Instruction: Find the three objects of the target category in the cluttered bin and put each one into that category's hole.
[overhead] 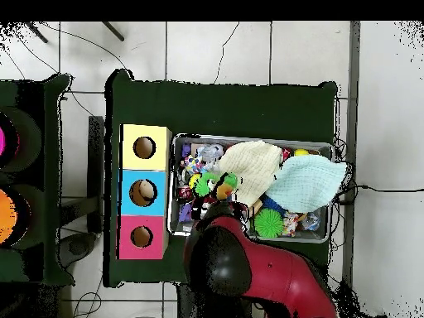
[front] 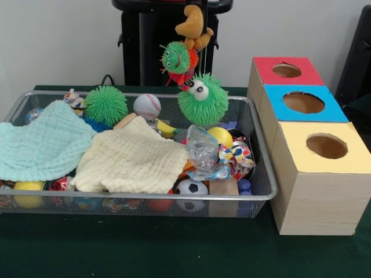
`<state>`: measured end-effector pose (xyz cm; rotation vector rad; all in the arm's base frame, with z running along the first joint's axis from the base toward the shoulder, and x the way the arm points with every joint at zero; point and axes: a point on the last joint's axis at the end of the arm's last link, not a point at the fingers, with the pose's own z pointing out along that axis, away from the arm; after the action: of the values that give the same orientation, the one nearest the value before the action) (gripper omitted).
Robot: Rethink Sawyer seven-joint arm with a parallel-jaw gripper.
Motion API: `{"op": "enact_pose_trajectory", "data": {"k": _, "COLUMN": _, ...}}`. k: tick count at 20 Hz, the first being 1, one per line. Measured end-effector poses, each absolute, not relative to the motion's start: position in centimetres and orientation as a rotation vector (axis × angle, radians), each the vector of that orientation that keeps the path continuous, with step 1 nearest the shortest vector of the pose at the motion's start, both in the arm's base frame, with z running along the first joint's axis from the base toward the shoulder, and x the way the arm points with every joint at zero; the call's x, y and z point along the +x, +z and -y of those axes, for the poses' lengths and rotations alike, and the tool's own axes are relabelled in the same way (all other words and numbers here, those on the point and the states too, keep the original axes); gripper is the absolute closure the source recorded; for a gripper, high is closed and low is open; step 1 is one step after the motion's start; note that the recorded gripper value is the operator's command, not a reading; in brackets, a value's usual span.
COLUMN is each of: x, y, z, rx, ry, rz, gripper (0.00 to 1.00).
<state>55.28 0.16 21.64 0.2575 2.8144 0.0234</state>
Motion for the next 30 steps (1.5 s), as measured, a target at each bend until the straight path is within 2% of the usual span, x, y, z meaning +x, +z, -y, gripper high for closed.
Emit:
{"op": "enact_pose_trajectory", "data": {"k": 8, "x": 55.3, "y": 21.9, "z": -0.3, "rx": 0.254, "ry": 0.025, "rz": -2.812, "gripper": 1.00}}
{"op": "enact_pose_trajectory", "data": {"k": 13, "x": 55.3, "y": 20.4, "z": -0.1, "rx": 0.263, "ry": 0.038, "rz": -2.823, "gripper": 1.00}}
{"op": "enact_pose_trajectory", "data": {"k": 20, "x": 54.9, "y": 21.1, "z": 0.3, "rx": 0.274, "ry": 0.043, "rz": -2.851, "gripper": 1.00}}
{"op": "enact_pose_trajectory", "data": {"k": 25, "x": 55.2, "y": 19.6, "z": 2.0, "rx": 0.299, "ry": 0.049, "rz": -2.835, "gripper": 1.00}}
{"op": "enact_pose_trajectory", "data": {"k": 30, "x": 55.1, "y": 19.7, "z": 2.2, "rx": 0.295, "ry": 0.048, "rz": -2.852, "gripper": 1.00}}
